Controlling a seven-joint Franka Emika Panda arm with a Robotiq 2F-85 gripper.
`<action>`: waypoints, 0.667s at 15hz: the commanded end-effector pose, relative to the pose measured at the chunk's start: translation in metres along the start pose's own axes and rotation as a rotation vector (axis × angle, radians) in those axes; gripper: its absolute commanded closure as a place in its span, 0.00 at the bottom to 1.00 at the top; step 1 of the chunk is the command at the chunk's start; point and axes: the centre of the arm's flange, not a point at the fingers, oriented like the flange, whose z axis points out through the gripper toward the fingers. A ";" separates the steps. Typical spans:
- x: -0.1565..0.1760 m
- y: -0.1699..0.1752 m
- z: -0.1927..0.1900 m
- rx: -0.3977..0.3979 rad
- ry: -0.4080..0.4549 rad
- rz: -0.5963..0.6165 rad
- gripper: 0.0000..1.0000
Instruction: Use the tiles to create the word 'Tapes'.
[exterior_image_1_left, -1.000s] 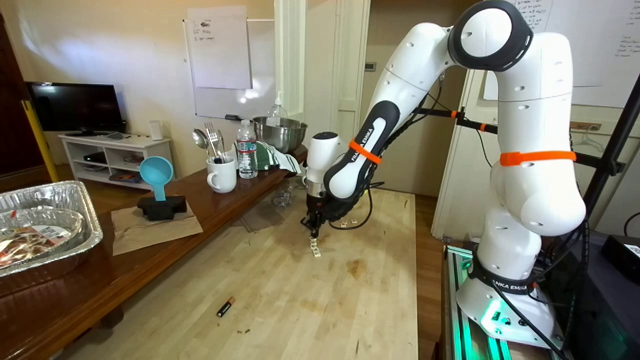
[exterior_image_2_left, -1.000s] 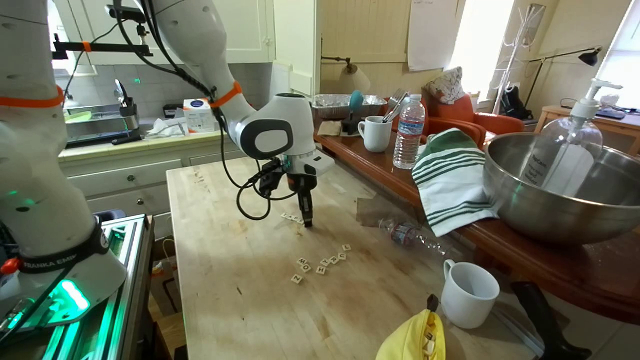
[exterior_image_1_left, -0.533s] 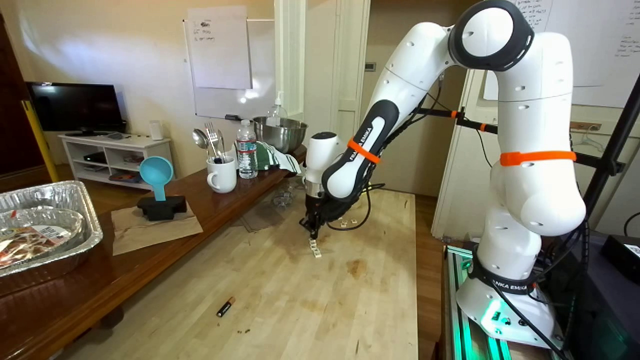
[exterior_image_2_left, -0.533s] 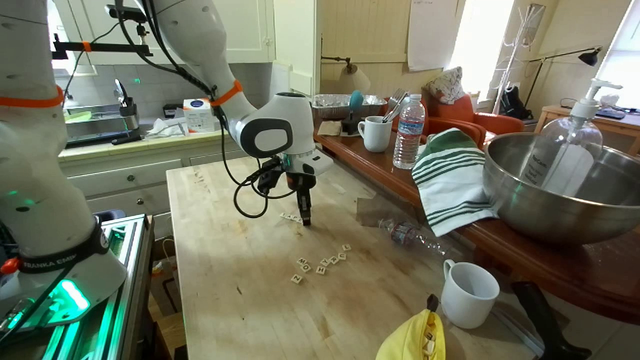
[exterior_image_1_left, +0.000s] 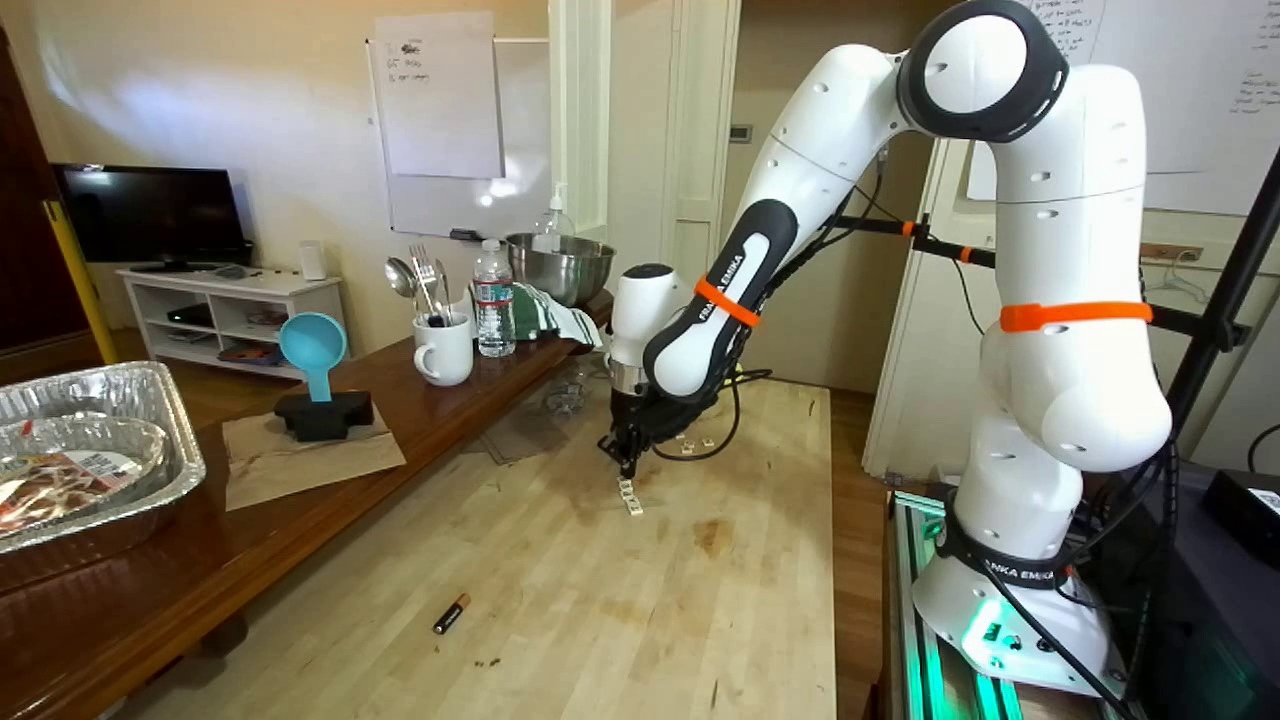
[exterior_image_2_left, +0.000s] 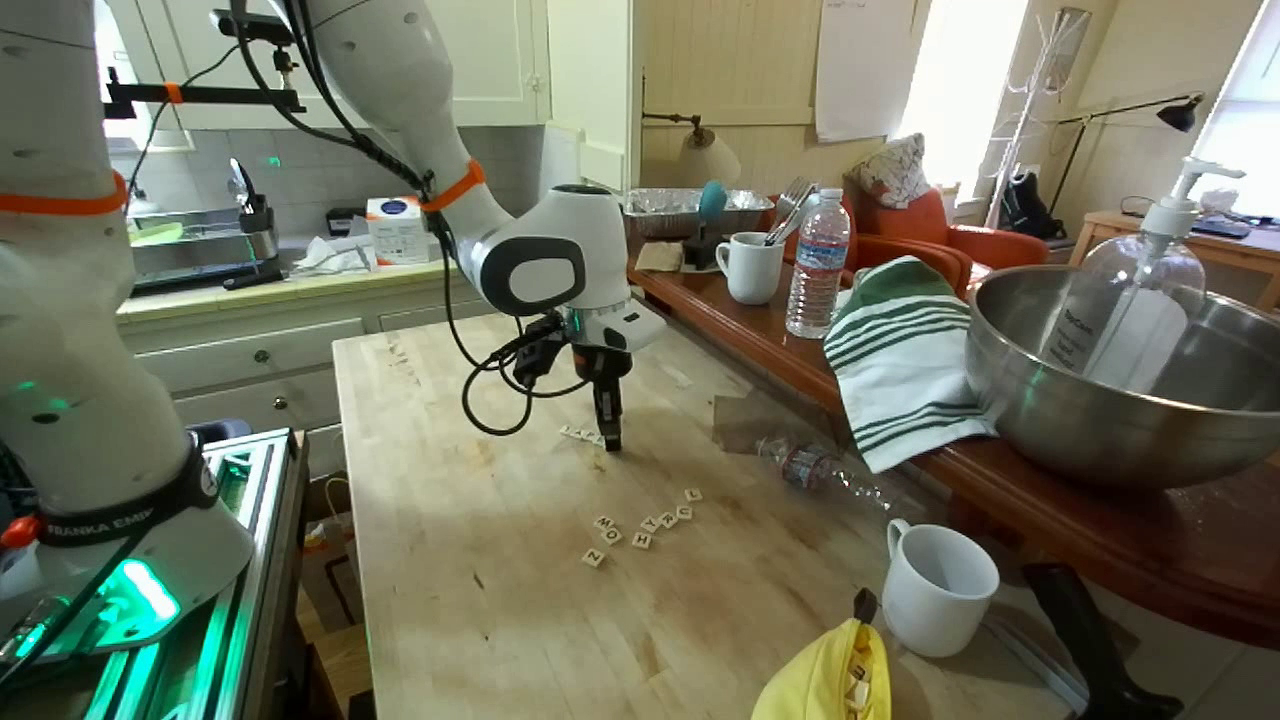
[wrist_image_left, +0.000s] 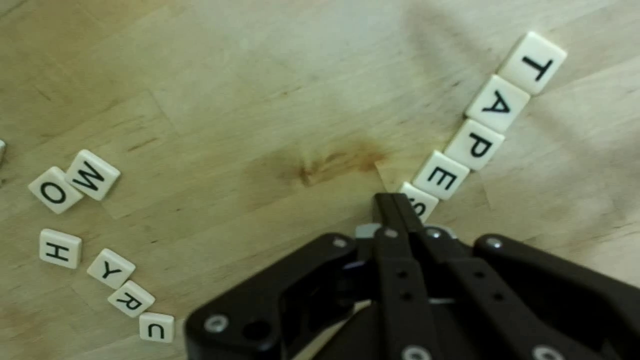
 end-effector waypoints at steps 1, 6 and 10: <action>-0.010 -0.007 0.018 -0.009 -0.031 0.030 1.00; -0.011 -0.006 0.016 0.002 -0.017 0.034 1.00; -0.012 -0.006 0.014 0.021 -0.013 0.039 1.00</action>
